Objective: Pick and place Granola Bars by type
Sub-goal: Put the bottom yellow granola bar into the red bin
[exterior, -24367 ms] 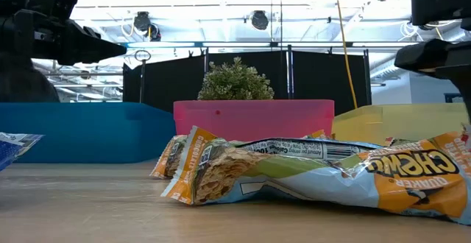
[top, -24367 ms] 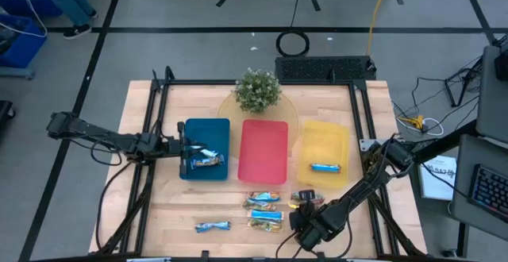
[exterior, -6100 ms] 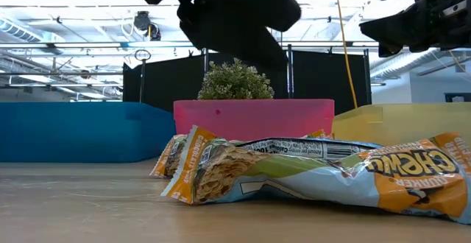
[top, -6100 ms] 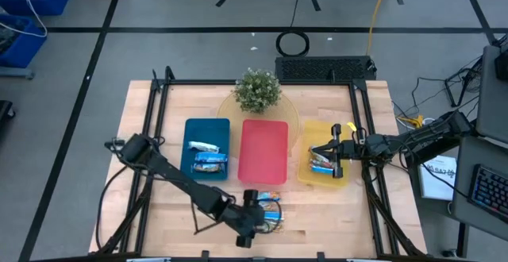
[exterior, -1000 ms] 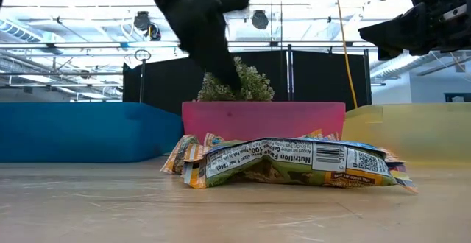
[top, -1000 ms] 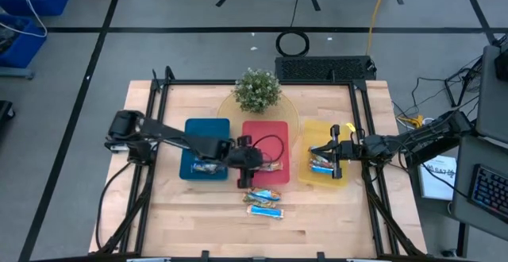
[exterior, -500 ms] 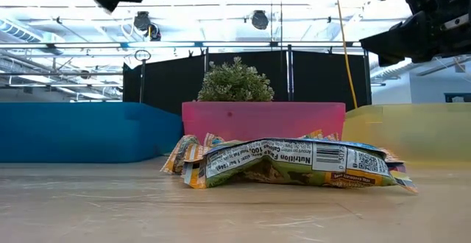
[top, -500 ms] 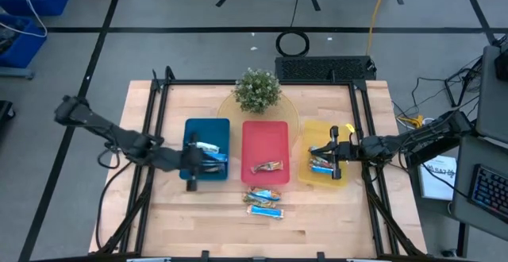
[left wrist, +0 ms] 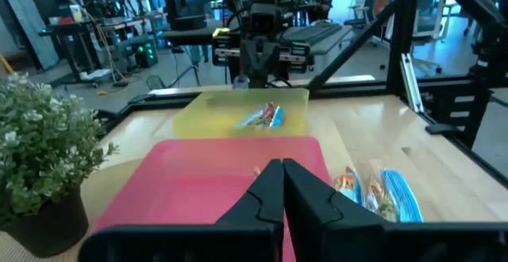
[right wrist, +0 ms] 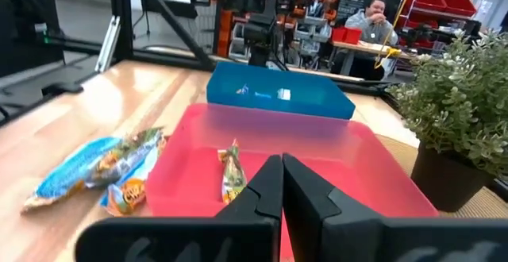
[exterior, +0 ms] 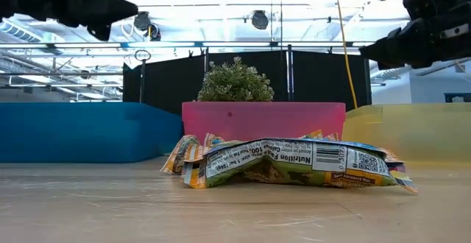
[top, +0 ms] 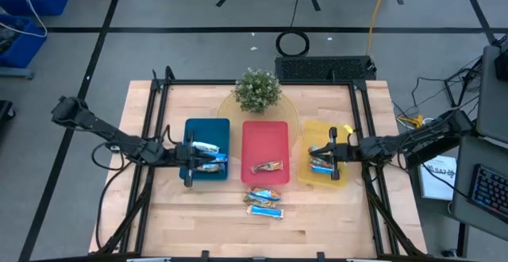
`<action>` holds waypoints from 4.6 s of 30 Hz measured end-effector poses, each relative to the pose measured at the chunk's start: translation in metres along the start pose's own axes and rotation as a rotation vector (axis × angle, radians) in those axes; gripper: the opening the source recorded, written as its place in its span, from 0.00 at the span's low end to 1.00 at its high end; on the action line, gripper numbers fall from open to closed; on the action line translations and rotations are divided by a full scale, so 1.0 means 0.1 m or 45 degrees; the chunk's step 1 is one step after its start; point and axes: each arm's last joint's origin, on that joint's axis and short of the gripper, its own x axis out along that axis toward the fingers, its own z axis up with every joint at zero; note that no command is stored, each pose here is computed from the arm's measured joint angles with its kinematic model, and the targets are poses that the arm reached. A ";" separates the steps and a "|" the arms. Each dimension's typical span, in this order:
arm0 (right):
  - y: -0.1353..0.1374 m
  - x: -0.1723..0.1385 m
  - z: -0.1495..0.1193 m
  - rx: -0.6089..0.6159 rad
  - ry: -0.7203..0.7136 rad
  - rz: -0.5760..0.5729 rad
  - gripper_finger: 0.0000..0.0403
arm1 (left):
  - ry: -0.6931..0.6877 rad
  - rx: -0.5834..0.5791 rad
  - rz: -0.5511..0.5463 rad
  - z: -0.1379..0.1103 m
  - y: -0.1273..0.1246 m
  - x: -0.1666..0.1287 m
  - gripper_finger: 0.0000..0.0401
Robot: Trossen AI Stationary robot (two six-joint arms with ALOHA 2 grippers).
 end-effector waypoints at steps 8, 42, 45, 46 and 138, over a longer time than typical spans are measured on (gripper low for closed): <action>-0.02 0.00 0.16 -0.095 -0.202 -0.044 0.00 | 0.041 0.011 -0.011 -0.12 0.00 -0.03 0.02; 1.86 1.77 0.53 -0.142 0.660 0.133 0.48 | 0.039 0.075 0.122 -0.12 0.03 -0.03 0.08; 1.90 1.77 0.46 -0.116 0.684 0.126 0.48 | 0.040 0.105 0.122 -0.12 0.03 -0.03 0.08; 1.91 1.76 0.45 -0.100 0.691 0.119 0.47 | 0.040 0.114 0.122 -0.12 0.03 -0.03 0.08; -0.10 1.24 0.75 0.075 0.578 -0.006 0.10 | 0.144 -0.108 0.058 -0.21 0.01 -0.04 0.08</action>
